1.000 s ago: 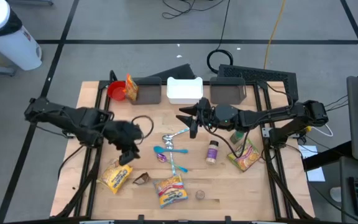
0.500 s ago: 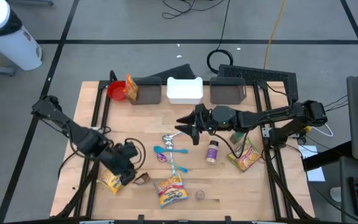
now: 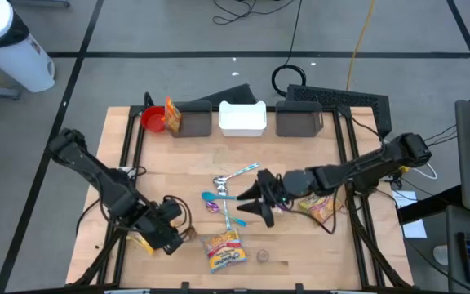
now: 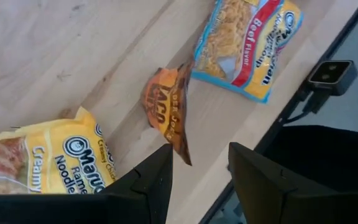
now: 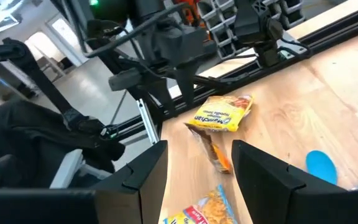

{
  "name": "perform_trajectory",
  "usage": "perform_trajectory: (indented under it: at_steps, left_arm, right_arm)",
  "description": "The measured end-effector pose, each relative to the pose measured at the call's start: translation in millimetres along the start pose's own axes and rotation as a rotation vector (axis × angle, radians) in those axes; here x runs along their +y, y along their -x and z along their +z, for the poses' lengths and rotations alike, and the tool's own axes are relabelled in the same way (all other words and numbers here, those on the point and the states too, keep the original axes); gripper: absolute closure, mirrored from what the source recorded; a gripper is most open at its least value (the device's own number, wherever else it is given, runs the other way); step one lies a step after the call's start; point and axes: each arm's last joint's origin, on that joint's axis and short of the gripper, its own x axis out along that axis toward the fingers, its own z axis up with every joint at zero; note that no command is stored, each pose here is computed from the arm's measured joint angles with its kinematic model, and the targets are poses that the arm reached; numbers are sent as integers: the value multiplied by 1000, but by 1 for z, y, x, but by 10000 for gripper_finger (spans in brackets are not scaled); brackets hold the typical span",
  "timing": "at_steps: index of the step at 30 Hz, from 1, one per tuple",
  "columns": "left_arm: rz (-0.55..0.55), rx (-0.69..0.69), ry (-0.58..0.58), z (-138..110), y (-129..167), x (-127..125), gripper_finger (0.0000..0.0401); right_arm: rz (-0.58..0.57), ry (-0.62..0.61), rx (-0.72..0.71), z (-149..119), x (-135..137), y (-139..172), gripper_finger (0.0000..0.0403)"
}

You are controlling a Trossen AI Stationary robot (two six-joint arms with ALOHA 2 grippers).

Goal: Pick & Place Food Item
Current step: Put the orange seasoning pack into the white bin

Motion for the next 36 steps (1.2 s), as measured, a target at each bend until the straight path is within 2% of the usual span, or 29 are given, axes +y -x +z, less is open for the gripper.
perform_trajectory:
  at_steps: [4,11,36]
  left_arm:
    - [54,-1,-24,4,-11,0,240]
    - [95,38,-59,10,-25,-1,240]
    - [95,60,-80,10,-25,0,240]
  right_arm:
    - [-27,26,-16,-7,10,2,232]
    - [-37,41,-13,-10,13,2,232]
    - [-47,93,-11,-10,11,2,232]
